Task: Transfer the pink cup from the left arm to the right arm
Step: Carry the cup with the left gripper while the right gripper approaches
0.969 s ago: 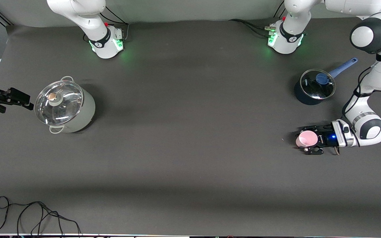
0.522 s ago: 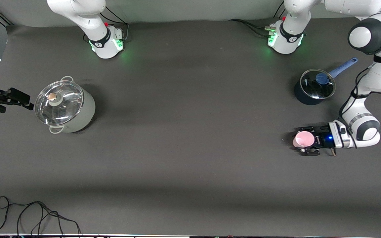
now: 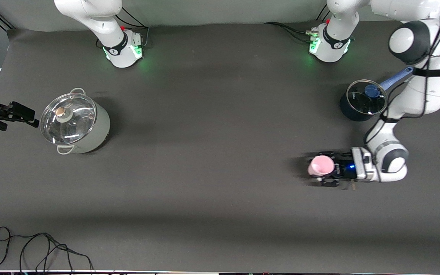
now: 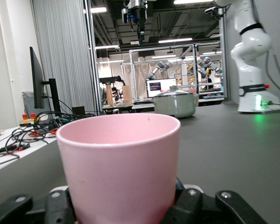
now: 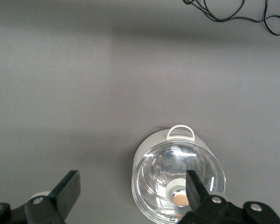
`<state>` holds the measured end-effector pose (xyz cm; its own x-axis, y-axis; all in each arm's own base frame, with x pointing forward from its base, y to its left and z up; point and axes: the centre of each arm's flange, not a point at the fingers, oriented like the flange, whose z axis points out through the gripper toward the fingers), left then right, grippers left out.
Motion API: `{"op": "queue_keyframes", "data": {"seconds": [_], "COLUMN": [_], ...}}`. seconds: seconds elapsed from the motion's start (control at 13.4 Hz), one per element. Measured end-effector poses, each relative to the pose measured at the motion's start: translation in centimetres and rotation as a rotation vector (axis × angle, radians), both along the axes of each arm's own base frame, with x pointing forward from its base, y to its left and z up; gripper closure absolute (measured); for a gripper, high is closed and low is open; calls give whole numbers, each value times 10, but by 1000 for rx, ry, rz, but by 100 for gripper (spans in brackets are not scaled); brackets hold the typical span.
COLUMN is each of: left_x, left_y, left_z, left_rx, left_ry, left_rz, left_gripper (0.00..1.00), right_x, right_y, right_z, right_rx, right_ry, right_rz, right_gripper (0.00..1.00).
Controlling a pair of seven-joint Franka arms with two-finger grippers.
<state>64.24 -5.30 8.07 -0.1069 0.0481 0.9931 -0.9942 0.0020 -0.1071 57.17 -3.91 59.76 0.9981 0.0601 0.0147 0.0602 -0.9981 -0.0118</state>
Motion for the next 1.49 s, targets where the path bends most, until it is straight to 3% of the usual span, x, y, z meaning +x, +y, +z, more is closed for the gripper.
{"op": "queue_keyframes", "data": {"seconds": [0.45,0.75,1.27,1.49], "left_x": [14,3,-25,-42], "left_y": [-166,-261,-380,-421], "left_z": [24,59,140,182], "left_rx": [54,126,168,215], "left_ry": [38,88,135,164], "left_rz": [134,235,316,377], "left_gripper": [35,35,35,35], "right_x": [0,0,0,3], "right_y": [1,1,5,36], "right_z": [0,1,6,28], "right_rx": [0,0,0,8], "right_ry": [1,0,-11,-54], "right_rz": [1,1,-6,-129], "right_gripper": [0,0,0,0]}}
